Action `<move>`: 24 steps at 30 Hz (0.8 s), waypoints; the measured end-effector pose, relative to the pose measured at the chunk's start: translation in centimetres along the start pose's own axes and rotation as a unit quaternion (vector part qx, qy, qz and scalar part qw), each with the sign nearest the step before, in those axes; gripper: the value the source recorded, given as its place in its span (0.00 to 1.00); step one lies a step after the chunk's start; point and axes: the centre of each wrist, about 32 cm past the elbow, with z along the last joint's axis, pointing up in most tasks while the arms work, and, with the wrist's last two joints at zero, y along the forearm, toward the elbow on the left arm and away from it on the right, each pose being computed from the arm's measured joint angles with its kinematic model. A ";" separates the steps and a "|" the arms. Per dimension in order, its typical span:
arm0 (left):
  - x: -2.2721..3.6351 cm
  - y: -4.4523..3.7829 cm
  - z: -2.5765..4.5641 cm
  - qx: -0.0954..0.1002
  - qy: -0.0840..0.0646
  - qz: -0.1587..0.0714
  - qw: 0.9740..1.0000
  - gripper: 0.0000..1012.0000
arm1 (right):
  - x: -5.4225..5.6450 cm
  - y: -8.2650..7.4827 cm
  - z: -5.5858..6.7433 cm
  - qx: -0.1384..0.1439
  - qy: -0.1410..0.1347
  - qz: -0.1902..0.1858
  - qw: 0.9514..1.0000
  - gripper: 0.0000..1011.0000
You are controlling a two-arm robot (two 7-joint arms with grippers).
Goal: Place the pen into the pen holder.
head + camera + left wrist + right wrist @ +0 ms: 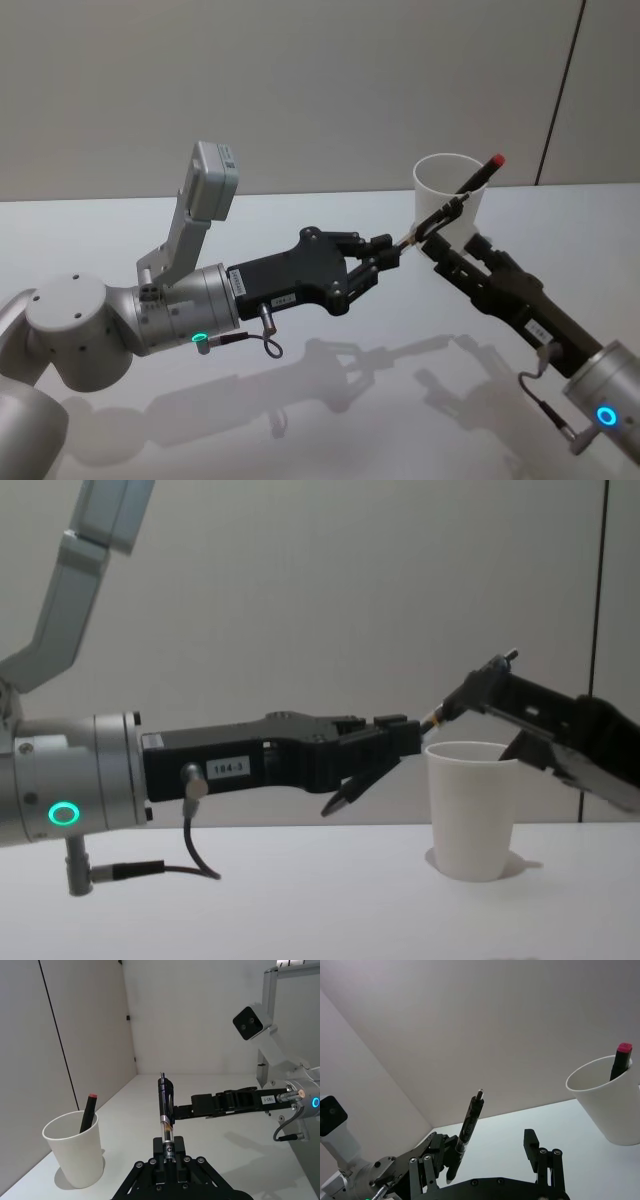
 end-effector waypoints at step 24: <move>0.00 0.00 0.00 0.000 0.000 0.000 1.000 0.12 | -0.2 2.4 -1.1 0.002 0.031 -0.001 1.000 0.99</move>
